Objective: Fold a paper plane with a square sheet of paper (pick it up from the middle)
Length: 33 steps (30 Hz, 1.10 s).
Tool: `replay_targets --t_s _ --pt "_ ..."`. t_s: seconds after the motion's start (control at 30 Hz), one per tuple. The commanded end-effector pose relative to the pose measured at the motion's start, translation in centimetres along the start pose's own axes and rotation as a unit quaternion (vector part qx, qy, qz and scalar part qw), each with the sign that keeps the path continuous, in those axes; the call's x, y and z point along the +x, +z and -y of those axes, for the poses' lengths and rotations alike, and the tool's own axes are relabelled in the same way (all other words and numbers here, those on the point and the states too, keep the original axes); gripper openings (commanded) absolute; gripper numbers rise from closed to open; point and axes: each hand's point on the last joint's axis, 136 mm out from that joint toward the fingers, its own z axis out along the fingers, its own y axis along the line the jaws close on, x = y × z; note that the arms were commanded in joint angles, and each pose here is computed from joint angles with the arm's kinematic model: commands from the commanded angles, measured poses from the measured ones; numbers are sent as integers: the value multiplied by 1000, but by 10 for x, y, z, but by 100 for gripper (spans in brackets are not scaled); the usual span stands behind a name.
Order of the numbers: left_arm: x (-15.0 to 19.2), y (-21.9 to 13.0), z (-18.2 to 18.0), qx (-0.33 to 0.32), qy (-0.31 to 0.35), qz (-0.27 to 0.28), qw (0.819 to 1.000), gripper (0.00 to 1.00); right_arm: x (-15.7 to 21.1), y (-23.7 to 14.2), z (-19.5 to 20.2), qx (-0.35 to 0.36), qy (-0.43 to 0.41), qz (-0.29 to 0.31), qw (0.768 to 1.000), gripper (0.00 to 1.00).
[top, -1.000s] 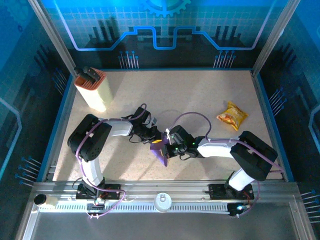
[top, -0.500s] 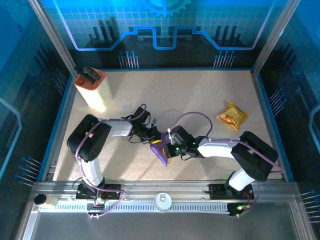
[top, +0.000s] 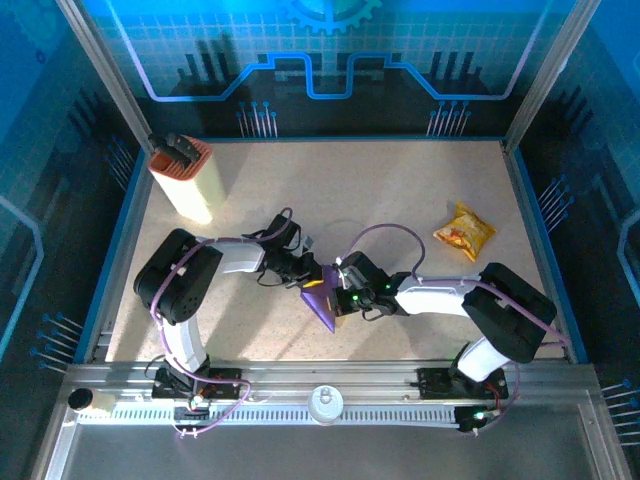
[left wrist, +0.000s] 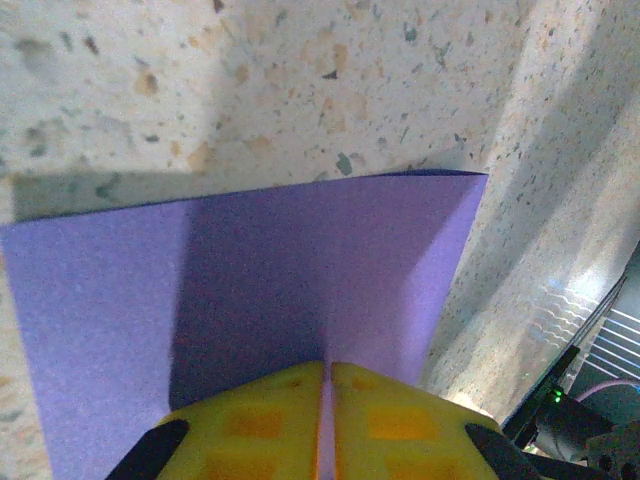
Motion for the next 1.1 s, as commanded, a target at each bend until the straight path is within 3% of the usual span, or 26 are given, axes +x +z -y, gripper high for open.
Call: replay_targets --t_s 0.0,1.07 --pt "10 -1 -7 -13 -15 -9 1000 13 -13 -6 -1 5 5 14 1000 1" --pt "10 -1 -5 -11 -16 -13 1000 12 -6 0 9 21 16 1 1000 1"
